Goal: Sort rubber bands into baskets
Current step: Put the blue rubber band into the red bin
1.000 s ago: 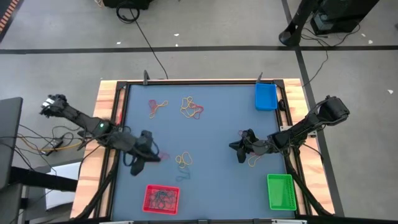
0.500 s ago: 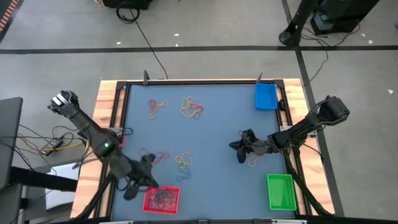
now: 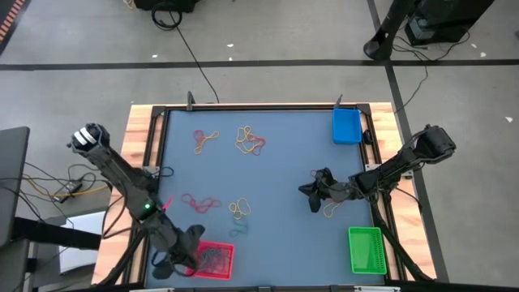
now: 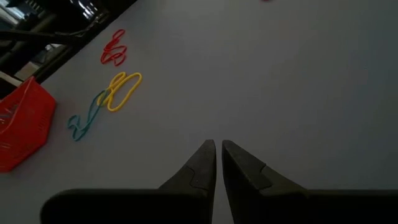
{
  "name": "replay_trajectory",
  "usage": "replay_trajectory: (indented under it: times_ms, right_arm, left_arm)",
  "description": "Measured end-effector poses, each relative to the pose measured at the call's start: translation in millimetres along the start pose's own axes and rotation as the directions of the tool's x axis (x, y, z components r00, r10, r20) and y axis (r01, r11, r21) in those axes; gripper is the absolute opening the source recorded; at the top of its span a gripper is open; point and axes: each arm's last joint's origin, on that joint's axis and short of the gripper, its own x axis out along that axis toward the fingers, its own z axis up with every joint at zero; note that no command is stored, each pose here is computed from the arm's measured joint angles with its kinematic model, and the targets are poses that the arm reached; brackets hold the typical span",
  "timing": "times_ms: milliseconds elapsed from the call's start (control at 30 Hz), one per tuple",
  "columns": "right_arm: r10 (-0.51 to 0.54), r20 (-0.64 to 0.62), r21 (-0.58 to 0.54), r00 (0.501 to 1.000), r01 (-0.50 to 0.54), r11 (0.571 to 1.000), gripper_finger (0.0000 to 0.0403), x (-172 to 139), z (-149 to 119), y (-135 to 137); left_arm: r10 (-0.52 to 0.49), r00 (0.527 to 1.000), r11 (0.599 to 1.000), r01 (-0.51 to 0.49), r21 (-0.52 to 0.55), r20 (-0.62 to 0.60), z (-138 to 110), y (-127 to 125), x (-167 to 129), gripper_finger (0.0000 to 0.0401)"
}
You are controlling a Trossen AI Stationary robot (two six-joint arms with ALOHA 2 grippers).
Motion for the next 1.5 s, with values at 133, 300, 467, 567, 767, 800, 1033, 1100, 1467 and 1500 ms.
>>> replay_trajectory:
  times_ms: [133, 300, 467, 567, 767, 800, 1033, 1100, 1467, 1500]
  right_arm:
    - [0.001, 0.001, 0.000, 1.000, -0.001, 1.000, 0.0041, 0.0, 0.1, 0.1]
    - [-0.008, 0.007, 0.005, 1.000, 0.008, 1.000, 0.0041, 1.1, 1.8, -1.3]
    - [-0.020, 0.014, 0.013, 1.000, 0.020, 1.000, 0.0041, 2.6, 4.2, -3.5]
    - [-0.020, 0.014, 0.014, 1.000, 0.020, 1.000, 0.0041, 2.7, 4.3, -3.7]
    - [-0.019, 0.011, 0.017, 1.000, 0.018, 1.000, 0.0041, 2.4, 3.7, -3.3]
    - [-0.018, 0.010, 0.016, 1.000, 0.018, 1.000, 0.0041, 2.2, 3.4, -3.2]
    - [-0.025, 0.017, 0.000, 1.000, 0.025, 1.000, 0.0041, 2.1, 3.3, -3.2]
    - [-0.025, 0.018, -0.013, 1.000, 0.026, 1.000, 0.0041, 2.1, 3.4, -3.2]
    - [-0.039, 0.029, -0.019, 0.999, 0.039, 0.999, 0.0041, 2.3, 3.9, -4.1]
    - [-0.040, 0.030, -0.018, 0.999, 0.041, 0.999, 0.0041, 2.5, 4.2, -4.3]
  left_arm:
    - [-0.005, 1.000, 1.000, 0.006, 0.023, -0.004, -1.6, -2.2, 0.2, 0.0001]
    - [0.087, 0.995, 0.996, -0.087, -0.022, 0.047, 3.5, 7.0, -0.6, 0.0005]
    - [0.184, 0.983, 0.979, -0.184, -0.086, 0.001, 3.4, 22.7, -2.5, 0.0028]
    - [0.232, 0.973, 0.969, -0.232, -0.084, -0.005, 2.7, 27.0, -3.3, 0.0044]
    - [0.431, 0.891, 0.902, -0.420, -0.101, 0.140, 7.6, 33.3, -5.7, 0.0080]
    - [0.484, 0.858, 0.875, -0.469, -0.121, 0.173, 9.3, 36.2, -6.9, 0.0085]
    - [0.613, 0.766, 0.788, -0.574, -0.224, 0.193, 22.8, 68.5, -4.9, 0.0109]
    - [0.629, 0.754, 0.774, -0.583, -0.246, 0.192, 26.1, 78.2, -0.1, 0.0110]
    - [0.592, 0.793, 0.804, -0.593, -0.038, 0.145, 24.6, 106.8, 38.8, 0.0111]
    - [0.589, 0.795, 0.805, -0.594, -0.014, 0.142, 23.9, 109.1, 42.1, 0.0111]
